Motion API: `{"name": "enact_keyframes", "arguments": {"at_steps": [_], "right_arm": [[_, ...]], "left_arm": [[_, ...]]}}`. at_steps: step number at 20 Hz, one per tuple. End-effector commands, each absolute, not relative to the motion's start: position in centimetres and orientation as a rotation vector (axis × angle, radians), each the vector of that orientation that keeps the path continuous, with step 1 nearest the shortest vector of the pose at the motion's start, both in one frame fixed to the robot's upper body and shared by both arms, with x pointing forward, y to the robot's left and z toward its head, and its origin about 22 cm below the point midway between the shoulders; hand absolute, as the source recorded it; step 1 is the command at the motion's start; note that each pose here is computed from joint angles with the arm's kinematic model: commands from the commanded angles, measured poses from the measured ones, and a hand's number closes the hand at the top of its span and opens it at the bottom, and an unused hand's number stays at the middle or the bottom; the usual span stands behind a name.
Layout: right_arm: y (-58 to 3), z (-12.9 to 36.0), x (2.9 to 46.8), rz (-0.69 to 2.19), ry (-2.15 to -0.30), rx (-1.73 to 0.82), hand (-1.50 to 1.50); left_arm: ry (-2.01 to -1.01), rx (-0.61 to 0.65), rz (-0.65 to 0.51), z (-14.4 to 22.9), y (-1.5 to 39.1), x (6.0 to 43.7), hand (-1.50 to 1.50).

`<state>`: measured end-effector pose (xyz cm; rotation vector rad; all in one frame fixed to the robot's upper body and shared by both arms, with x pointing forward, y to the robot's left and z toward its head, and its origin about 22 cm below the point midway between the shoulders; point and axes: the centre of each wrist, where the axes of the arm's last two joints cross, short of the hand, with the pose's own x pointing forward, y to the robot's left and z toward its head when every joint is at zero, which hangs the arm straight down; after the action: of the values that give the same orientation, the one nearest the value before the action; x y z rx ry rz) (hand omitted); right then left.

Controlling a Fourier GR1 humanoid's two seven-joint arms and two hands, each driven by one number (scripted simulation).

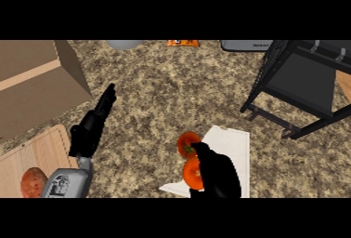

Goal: Pick the squash from the placemat and place it in the tiered shelf

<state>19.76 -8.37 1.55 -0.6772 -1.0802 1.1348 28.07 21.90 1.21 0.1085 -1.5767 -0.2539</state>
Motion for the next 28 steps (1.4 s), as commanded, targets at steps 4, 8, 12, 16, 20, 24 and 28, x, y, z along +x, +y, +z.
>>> {"name": "enact_keyframes", "arguments": {"at_steps": [4,8,12,16,20,24,28], "right_arm": [[-7.5,1.0,20.8,1.159,-1.117,-0.68,1.5],[-16.4,1.7,16.4,1.567,-1.263,-0.397,1.5],[-19.6,3.1,14.8,1.758,-1.389,-0.204,1.5],[-23.8,5.3,14.6,1.634,-1.586,-0.051,1.5],[-27.1,7.3,14.7,1.455,-1.7,0.112,1.5],[-31.5,10.3,15.3,1.387,-1.805,0.158,1.5],[-37.4,13.9,17.2,1.264,-1.887,0.099,1.5]], "left_arm": [[-1.58,0.108,-0.263,1.6,21.6,29.0,0.0],[-1.567,0.107,-0.232,1.6,22.4,28.5,0.0],[-1.562,0.132,-0.235,1.5,23.2,28.3,0.0],[-1.573,0.152,-0.2,1.3,23.1,28.1,0.0],[-1.576,0.17,-0.205,1.2,23.7,27.6,0.0],[-1.557,0.153,-0.193,0.9,23.6,27.0,0.0],[-1.556,0.173,-0.203,0.3,24.5,27.0,0.0]]}}
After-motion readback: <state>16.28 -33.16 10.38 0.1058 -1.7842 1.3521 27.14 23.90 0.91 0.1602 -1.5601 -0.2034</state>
